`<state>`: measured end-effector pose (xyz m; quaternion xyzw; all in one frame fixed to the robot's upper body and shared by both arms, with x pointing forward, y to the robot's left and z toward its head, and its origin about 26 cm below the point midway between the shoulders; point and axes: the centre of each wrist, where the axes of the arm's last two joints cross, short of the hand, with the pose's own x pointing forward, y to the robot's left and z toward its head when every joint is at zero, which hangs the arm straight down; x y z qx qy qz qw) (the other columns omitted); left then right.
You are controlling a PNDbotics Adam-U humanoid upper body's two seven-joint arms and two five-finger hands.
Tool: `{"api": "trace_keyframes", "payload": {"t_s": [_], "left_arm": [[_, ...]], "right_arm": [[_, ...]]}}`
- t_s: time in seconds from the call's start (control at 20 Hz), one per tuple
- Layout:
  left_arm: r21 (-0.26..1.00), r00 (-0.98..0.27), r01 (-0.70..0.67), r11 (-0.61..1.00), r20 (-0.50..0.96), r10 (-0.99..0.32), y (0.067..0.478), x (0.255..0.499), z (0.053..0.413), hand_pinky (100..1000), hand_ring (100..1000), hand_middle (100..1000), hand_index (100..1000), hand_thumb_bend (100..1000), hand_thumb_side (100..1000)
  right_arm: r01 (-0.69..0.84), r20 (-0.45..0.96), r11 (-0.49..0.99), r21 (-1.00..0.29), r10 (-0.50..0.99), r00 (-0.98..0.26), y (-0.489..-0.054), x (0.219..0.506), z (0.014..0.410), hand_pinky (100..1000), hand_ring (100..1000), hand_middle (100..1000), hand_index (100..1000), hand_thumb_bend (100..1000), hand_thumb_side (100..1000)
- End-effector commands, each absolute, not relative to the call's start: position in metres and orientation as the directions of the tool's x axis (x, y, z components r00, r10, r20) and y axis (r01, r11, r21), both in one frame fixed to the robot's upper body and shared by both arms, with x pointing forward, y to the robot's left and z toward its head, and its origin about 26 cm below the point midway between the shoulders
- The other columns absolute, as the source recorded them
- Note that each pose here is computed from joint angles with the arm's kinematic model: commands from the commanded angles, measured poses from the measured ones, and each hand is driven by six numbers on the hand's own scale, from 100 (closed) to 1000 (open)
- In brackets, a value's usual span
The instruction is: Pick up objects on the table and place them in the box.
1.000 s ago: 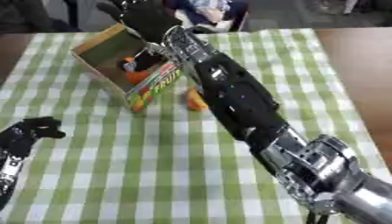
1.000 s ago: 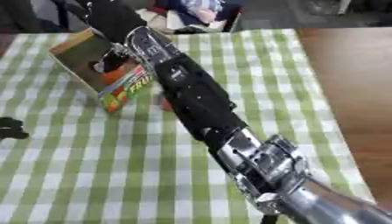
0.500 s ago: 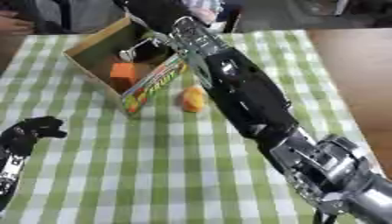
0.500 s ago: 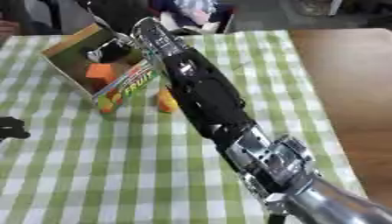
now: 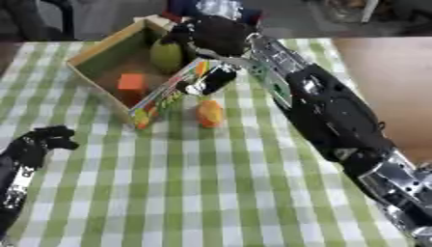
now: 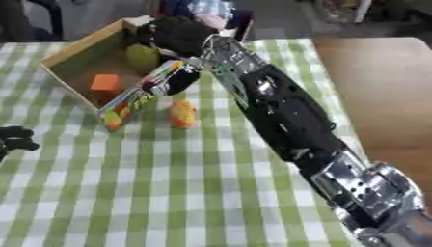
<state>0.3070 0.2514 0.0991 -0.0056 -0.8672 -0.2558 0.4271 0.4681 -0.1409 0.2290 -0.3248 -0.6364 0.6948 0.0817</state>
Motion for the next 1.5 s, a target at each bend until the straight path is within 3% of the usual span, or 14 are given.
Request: {"api": "trace_keyframes", "payload": {"t_s": [0.05,0.3,0.35,0.4,0.85,1.05,1.5], "left_arm": [[0.459,-0.650,0.205,0.865,0.724,-0.230,0.257,0.307,0.106,855,684,713,828,100,898],[0.459,-0.651,0.202,0.865,0.723,-0.232,0.257,0.307,0.107,855,683,713,828,100,898],[0.459,-0.651,0.202,0.865,0.723,-0.232,0.257,0.307,0.107,855,683,713,828,100,898],[0.459,-0.651,0.202,0.865,0.723,-0.232,0.257,0.307,0.107,855,684,713,828,100,898],[0.459,-0.649,0.201,0.866,0.724,-0.233,0.258,0.307,0.106,855,683,713,829,100,899],[0.458,-0.648,0.203,0.865,0.725,-0.232,0.257,0.306,0.105,855,683,713,829,100,899],[0.457,-0.647,0.207,0.865,0.727,-0.229,0.256,0.307,0.105,855,682,712,829,100,902]], "right_arm": [[0.257,-0.328,-0.207,-0.944,0.504,-0.799,-0.156,0.471,0.234,786,810,755,905,313,591],[0.138,-0.251,-0.252,-0.958,0.502,-0.827,-0.166,0.473,0.219,788,806,739,899,300,609],[0.118,-0.241,-0.262,-0.958,0.506,-0.828,-0.167,0.473,0.216,789,806,734,899,343,510],[0.098,-0.231,-0.273,-0.957,0.512,-0.828,-0.169,0.473,0.214,789,806,738,900,297,617],[-0.047,-0.194,-0.381,-0.924,0.571,-0.798,-0.180,0.477,0.203,802,806,743,902,290,566],[-0.040,-0.212,-0.376,-0.926,0.604,-0.769,-0.179,0.478,0.207,809,815,772,908,292,506],[-0.005,-0.257,-0.387,-0.922,0.622,-0.739,-0.171,0.484,0.191,806,806,741,878,259,403]]}}
